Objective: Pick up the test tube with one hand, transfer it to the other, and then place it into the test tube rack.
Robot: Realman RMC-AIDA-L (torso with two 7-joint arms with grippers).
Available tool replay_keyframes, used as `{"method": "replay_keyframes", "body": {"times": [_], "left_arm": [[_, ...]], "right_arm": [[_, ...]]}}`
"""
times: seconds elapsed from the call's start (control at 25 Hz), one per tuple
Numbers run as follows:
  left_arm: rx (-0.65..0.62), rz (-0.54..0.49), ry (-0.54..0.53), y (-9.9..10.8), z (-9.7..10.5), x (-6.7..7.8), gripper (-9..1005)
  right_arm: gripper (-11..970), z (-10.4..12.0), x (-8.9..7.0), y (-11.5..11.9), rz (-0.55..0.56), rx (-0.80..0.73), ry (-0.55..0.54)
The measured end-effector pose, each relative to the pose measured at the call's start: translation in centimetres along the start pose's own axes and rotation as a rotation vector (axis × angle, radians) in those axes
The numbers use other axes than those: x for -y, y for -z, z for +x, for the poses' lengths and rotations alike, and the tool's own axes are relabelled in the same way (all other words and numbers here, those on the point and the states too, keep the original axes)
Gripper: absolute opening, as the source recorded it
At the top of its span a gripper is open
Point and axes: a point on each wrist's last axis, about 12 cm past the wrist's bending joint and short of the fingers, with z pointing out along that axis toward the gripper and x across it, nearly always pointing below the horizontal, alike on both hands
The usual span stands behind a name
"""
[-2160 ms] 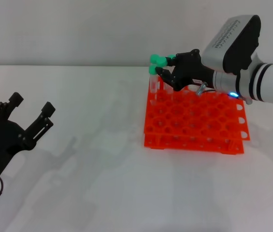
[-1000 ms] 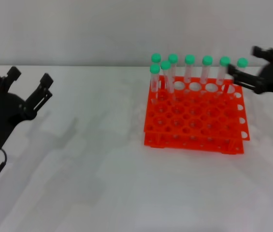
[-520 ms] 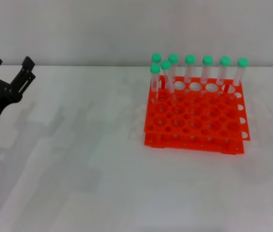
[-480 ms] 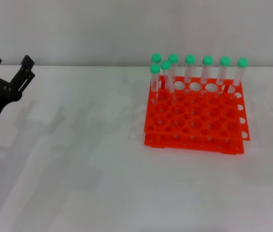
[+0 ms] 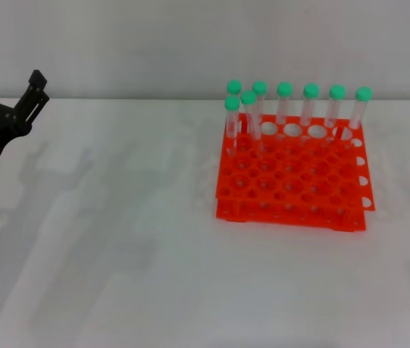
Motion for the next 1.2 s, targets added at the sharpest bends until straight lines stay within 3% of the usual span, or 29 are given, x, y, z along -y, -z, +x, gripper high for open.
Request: {"method": "replay_keyframes", "body": {"times": [0.68,1.2], "left_arm": [[-0.008,0.008,0.007,-0.6,0.3,0.5,893],[-0.027,0.004,0.032,0.0,0.9,0.7,893]], "right_arm": [[888,-0.4,0.1,-0.9,0.033,0.043,0.028],[888,-0.7,0.1,-0.3,0.058,0.092,0.019]]}}
